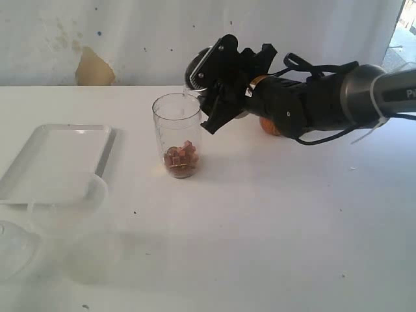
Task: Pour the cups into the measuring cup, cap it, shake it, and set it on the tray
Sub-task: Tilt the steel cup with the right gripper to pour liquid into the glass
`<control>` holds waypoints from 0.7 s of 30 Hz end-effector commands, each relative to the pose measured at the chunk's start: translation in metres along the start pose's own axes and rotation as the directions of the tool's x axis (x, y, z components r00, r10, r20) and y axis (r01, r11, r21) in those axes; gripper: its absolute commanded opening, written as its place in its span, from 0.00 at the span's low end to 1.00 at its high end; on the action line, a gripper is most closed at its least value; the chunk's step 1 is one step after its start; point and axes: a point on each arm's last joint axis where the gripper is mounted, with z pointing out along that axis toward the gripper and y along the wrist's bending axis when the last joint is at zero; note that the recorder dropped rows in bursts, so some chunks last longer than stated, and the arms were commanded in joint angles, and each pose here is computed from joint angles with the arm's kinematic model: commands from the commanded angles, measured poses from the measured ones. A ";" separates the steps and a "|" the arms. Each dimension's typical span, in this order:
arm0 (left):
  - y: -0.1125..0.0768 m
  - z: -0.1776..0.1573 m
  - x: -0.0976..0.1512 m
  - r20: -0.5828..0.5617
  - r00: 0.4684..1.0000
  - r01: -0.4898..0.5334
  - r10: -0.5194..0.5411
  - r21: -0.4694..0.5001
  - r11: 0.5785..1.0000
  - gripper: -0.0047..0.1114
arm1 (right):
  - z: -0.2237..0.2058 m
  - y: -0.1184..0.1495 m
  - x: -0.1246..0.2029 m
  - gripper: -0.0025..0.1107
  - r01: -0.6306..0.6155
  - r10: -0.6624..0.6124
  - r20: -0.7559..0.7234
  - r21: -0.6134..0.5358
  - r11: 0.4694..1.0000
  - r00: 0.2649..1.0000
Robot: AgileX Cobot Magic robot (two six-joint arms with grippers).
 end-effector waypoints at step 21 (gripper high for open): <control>0.000 0.000 0.002 -0.003 1.000 0.000 0.000 0.002 1.000 0.05 | -0.002 -0.023 -0.029 0.02 0.078 -0.092 0.124 0.117 0.990 0.988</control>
